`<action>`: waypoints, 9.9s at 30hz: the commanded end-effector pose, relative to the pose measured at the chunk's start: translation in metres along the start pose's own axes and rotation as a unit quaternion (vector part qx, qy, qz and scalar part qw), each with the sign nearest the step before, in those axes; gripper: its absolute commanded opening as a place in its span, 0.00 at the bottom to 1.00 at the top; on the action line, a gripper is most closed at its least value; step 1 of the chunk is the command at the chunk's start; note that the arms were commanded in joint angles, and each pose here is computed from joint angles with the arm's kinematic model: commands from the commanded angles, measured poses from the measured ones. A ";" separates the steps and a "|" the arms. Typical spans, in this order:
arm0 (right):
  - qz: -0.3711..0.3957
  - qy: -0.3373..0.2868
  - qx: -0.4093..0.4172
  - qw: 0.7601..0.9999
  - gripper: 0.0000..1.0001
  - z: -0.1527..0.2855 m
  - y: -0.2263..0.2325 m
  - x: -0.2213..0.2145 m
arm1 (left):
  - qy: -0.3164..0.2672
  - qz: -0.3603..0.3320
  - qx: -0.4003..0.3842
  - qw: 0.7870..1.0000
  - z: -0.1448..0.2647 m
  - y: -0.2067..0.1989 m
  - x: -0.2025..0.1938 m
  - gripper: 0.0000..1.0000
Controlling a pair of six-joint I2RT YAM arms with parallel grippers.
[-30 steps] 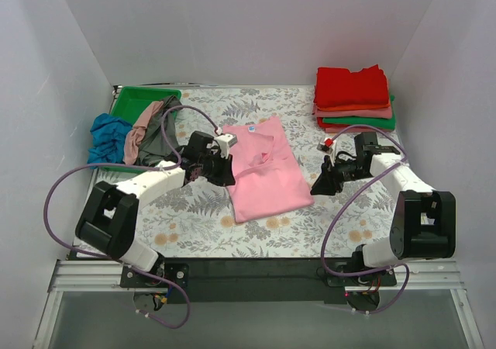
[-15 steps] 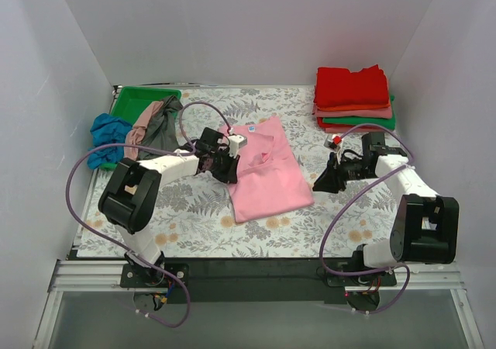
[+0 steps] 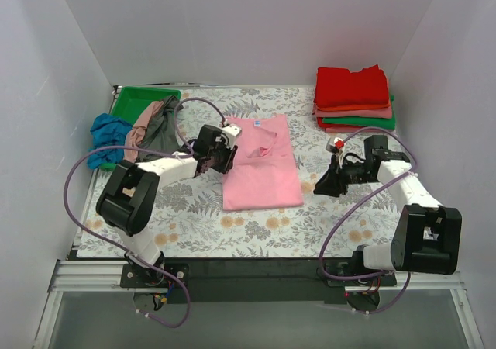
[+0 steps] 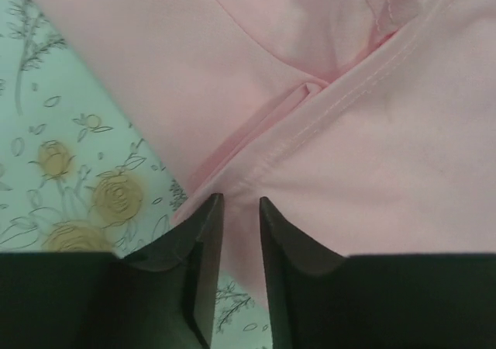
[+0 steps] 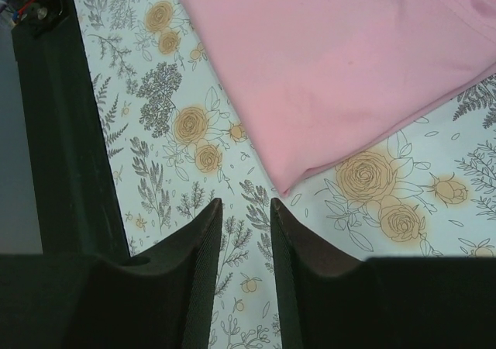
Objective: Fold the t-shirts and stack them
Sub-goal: Fold the tshirt, then neatly place the folded tshirt to the corner
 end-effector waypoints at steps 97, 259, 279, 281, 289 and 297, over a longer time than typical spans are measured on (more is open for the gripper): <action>0.387 0.215 -0.009 0.896 0.64 -0.097 0.014 -0.037 | -0.068 -0.393 -0.208 0.893 0.071 -0.073 -0.125 0.00; -0.318 0.072 -0.138 0.935 0.01 -0.144 -0.163 0.031 | 0.035 0.348 -0.191 0.917 -0.002 0.007 0.017 0.30; -0.147 0.071 -0.107 0.981 0.01 -0.109 -0.175 0.107 | -0.120 0.309 -0.086 0.940 0.130 0.029 -0.011 0.72; -0.128 0.069 -0.127 0.981 0.01 -0.104 -0.181 0.122 | -0.115 0.305 -0.070 0.943 0.131 0.028 -0.022 0.73; -0.036 0.075 -0.220 0.972 0.01 -0.086 -0.190 0.170 | -0.128 0.291 -0.049 0.947 0.137 0.028 -0.027 0.73; 0.037 0.062 -0.293 0.953 0.01 -0.069 -0.185 0.214 | -0.131 0.288 -0.051 0.947 0.137 0.028 -0.027 0.72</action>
Point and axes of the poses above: each gripper's point midway between its finger pads, its own z axis back along the fingers, its own y axis along the line the jaws close on, x = y × z, the point moved 10 cm from there along z, back along the fingers, and after that the axes turned 4 degrees about z, right-handed, at the moved point
